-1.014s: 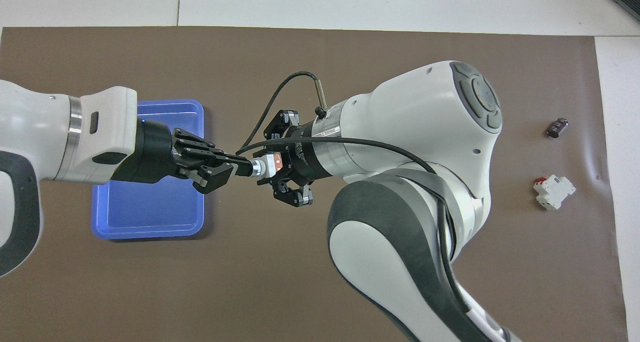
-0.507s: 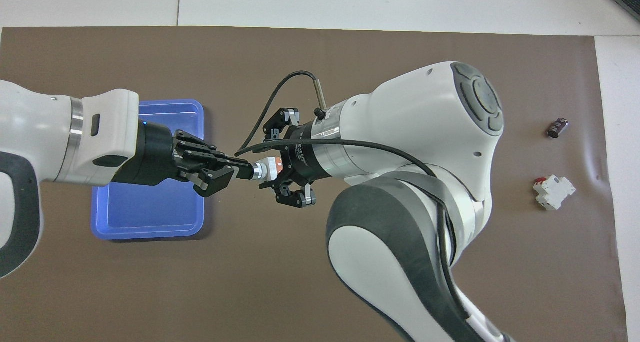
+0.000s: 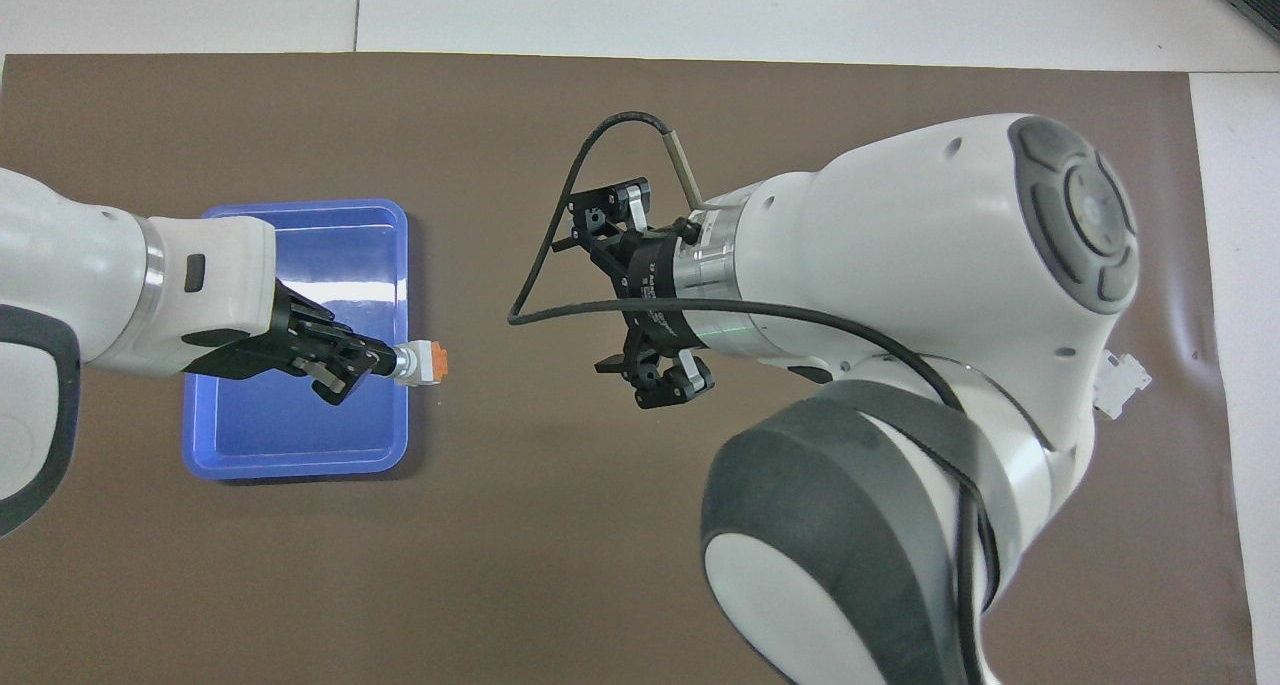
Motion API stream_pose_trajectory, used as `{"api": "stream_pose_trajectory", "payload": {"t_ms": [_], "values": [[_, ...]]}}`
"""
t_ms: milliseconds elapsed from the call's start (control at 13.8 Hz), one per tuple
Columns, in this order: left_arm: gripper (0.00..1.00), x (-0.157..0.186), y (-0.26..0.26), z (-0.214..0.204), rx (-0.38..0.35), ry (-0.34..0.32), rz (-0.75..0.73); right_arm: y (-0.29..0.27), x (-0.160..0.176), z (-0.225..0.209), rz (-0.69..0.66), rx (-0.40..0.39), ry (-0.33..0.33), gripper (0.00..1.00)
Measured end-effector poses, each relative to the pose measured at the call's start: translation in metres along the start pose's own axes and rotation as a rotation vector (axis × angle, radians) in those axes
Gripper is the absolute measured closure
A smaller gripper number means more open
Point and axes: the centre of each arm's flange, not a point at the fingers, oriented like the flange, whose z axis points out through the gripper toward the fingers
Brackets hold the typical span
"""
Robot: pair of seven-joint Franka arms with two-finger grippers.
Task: Turn and place switch with both arms
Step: 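Lower the switch into the blue tray with the left gripper while the right gripper retracts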
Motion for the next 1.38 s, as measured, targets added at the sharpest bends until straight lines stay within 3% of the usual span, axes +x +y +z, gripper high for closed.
{"api": "stream_pose_trajectory", "payload": {"t_ms": [145,217,435,652,870,1014,1159,1377], "values": [[0.90,-0.027,-0.044,-0.005,0.063,-0.027,-0.076,0.015,0.011,-0.009,-0.193,-0.095,0.115,0.00],[0.90,-0.040,-0.063,-0.006,0.091,-0.032,-0.112,0.019,0.025,-0.015,-0.283,-0.123,0.142,0.00],[0.90,-0.063,-0.100,0.015,0.156,-0.037,-0.274,0.030,0.114,-0.037,-0.553,-0.167,0.163,0.00],[0.90,-0.076,-0.128,0.056,0.204,-0.061,-0.402,0.055,0.199,-0.050,-0.796,-0.268,0.199,0.00],[0.90,-0.086,-0.145,0.096,0.226,-0.070,-0.480,0.063,0.219,-0.063,-0.852,-0.357,0.289,0.00],[0.90,-0.094,-0.152,0.106,0.225,-0.072,-0.509,0.073,0.230,-0.086,-0.842,-0.378,0.289,0.00],[0.74,-0.097,-0.157,0.102,0.234,-0.069,-0.516,0.090,0.246,-0.118,-0.841,-0.411,0.268,0.00],[0.34,-0.071,-0.150,0.070,0.254,-0.058,-0.480,0.109,0.258,-0.146,-0.837,-0.435,0.247,0.00]]}}
